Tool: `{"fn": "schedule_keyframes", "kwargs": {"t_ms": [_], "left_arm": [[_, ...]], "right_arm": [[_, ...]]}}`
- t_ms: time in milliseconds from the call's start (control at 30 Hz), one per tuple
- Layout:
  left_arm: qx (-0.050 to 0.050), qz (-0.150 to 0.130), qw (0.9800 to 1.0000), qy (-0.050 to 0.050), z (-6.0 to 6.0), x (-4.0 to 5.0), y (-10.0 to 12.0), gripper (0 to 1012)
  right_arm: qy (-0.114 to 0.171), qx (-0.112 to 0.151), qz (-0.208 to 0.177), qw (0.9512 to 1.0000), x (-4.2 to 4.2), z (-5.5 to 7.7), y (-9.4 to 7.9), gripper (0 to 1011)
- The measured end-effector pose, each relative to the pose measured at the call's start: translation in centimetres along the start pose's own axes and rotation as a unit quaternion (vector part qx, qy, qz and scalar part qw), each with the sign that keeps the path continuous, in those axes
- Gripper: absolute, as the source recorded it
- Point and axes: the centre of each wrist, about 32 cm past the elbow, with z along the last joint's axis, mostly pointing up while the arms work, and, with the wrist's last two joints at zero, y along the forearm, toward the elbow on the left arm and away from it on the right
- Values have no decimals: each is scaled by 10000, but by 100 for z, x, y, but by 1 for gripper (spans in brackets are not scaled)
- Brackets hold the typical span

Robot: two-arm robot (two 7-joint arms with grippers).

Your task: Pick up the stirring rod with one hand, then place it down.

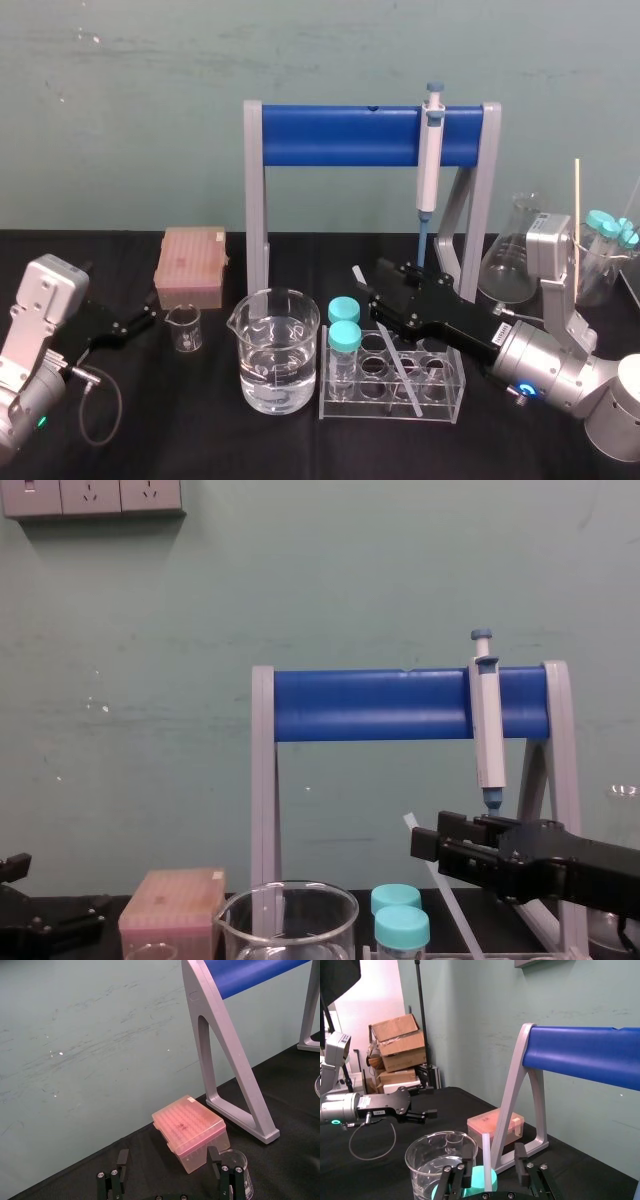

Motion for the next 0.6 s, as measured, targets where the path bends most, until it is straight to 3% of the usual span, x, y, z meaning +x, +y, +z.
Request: {"fn": "schedule_keyframes", "kwargs": {"t_ms": [400,600], "left_arm": [[0,0,10000,0,0,0,0,1000],[0,0,10000,0,0,0,0,1000]], "right_arm": [[4,-4,7,10000,3,9,-1,880],[30,-258,11,9997,33,162,-50,1003]]}}
